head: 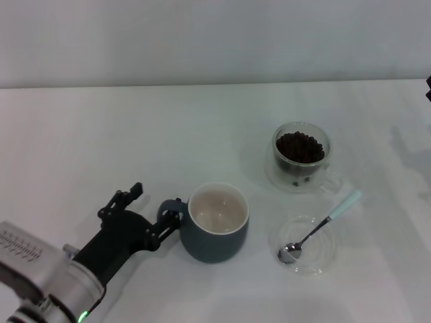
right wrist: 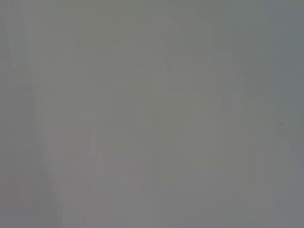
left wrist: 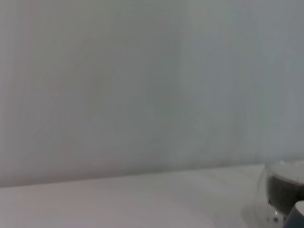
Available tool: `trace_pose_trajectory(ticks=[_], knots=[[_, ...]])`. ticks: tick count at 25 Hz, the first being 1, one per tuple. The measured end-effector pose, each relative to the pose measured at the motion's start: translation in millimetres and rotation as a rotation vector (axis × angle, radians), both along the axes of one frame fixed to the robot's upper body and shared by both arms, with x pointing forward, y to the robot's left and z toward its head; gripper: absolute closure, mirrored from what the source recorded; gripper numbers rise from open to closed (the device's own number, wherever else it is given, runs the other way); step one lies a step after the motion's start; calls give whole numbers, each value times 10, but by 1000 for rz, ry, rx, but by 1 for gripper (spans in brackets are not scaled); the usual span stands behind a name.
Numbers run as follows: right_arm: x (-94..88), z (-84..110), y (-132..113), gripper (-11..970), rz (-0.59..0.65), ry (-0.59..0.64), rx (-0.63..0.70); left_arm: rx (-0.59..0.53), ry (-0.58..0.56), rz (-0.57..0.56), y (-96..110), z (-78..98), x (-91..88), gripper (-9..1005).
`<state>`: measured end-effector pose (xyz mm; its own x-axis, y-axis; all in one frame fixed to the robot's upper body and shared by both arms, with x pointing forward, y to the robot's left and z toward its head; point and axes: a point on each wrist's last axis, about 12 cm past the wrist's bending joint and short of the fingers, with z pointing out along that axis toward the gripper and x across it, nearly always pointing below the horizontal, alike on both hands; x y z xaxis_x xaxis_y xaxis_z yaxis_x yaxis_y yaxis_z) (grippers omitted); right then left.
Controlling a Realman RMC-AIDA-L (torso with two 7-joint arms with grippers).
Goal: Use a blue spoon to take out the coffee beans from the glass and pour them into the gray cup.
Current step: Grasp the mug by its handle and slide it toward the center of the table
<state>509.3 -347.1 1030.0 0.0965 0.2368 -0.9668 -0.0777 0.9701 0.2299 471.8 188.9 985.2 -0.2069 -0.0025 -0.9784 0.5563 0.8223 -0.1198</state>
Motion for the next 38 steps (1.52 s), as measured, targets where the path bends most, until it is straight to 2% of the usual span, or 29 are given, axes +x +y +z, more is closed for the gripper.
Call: trace_pose_trajectory(ticks=[3, 9, 26, 38], knots=[[-4, 0, 3, 102, 5, 0, -1, -26, -17, 22, 55, 1, -79, 216], [-10, 3, 27, 102, 26, -5, -7, -35, -26, 46, 132, -17, -162, 119], [-89, -20, 41, 103, 36, -9, 13, 16, 30, 38, 169, -112, -200, 118], [-122, -39, 23, 104, 37, 2, 47, 41, 46, 39, 304, -211, -465, 120]])
